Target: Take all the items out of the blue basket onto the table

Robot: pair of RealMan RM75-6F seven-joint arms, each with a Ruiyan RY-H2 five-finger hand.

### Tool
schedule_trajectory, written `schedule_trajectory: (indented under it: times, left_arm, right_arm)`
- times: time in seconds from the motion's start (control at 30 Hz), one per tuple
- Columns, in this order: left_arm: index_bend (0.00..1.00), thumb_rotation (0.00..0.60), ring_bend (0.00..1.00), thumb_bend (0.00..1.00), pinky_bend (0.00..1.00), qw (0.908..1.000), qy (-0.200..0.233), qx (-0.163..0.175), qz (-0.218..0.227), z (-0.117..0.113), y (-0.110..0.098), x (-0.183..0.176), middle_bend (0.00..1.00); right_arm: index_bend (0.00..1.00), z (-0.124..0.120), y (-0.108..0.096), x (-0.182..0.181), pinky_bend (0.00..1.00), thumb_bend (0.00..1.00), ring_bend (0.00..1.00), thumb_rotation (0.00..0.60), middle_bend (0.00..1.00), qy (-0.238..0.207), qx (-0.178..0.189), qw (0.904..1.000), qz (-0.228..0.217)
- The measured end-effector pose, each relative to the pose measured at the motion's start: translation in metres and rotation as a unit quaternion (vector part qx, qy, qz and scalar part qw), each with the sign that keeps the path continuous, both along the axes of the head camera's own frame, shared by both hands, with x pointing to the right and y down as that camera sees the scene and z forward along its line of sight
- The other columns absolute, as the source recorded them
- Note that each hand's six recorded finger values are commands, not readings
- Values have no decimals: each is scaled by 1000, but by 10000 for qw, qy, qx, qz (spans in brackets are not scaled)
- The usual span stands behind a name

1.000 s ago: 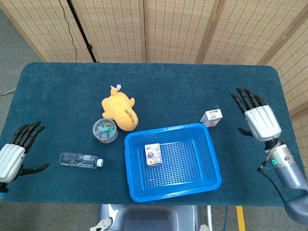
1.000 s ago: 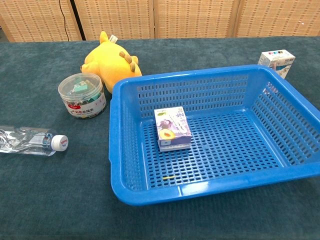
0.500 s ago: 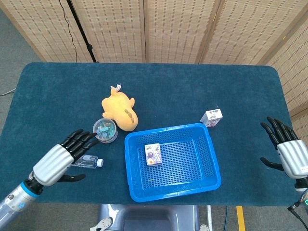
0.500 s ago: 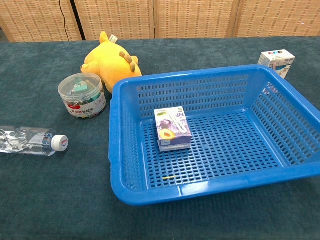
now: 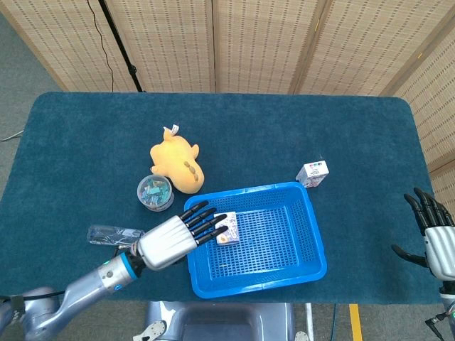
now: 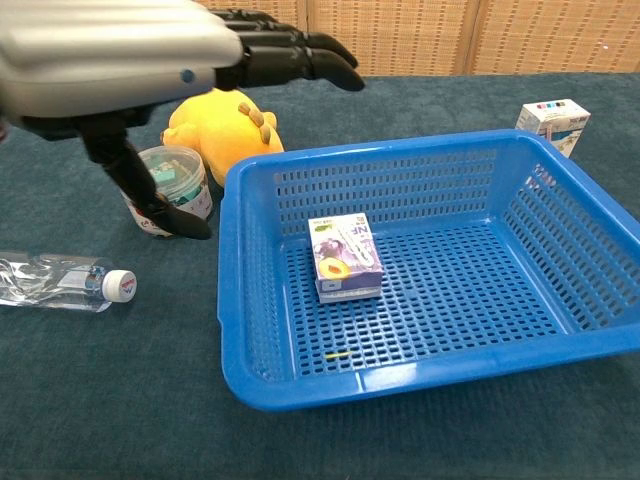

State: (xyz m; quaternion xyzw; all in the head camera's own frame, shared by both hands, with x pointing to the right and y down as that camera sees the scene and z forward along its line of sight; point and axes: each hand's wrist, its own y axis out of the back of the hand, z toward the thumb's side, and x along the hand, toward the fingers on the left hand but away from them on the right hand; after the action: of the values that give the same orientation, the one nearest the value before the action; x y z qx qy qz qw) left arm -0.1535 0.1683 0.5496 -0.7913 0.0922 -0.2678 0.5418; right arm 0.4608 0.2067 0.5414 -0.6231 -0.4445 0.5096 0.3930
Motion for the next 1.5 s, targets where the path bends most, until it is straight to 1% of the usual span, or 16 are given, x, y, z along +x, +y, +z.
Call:
schedule_trajectory:
  times: [0.2, 0.33, 0.53, 0.67, 0.8, 0.9, 1.23, 1.5]
  left_arm:
    - [0, 600, 0, 3, 23, 9991, -208, 245, 294, 18, -13, 41, 0]
    - [0, 600, 0, 0, 23, 9976, -329, 374, 486, 25, -18, 62, 0]
    - [0, 600, 0, 0, 23, 9921, -610, 643, 884, 34, -23, 81, 0]
    - [0, 600, 0, 0, 26, 9882, -808, 761, 1059, 43, -25, 84, 0]
    - [0, 600, 0, 0, 27, 9859, -998, 765, 1106, 57, -29, 78, 0]
    - [0, 600, 0, 0, 27, 9852, -1063, 734, 1129, 64, -31, 76, 0]
    - [0, 600, 0, 0, 27, 9836, -1150, 634, 1235, 80, -32, 75, 0]
    - [0, 600, 0, 0, 27, 9812, -1217, 635, 1357, 95, -29, 87, 0]
  right_arm:
    - [4, 1, -1, 9, 108, 0, 0, 600, 0, -41, 84, 9998, 179]
    - [4, 1, -3, 16, 108, 0, 0, 600, 0, -24, 147, 9995, 285]
    - [4, 0, -6, 21, 100, 0, 0, 600, 0, 16, 197, 9990, 396]
    - [4, -1, -6, 23, 96, 0, 0, 600, 0, 48, 212, 9989, 423]
    - [4, -2, -6, 24, 91, 0, 0, 600, 0, 63, 257, 9985, 477]
    - [1, -3, -6, 25, 91, 0, 0, 600, 0, 66, 274, 9983, 506]
    - [0, -3, -8, 25, 91, 0, 0, 600, 0, 58, 331, 9978, 575]
    - [0, -4, -9, 26, 81, 0, 0, 600, 0, 54, 380, 9973, 626]
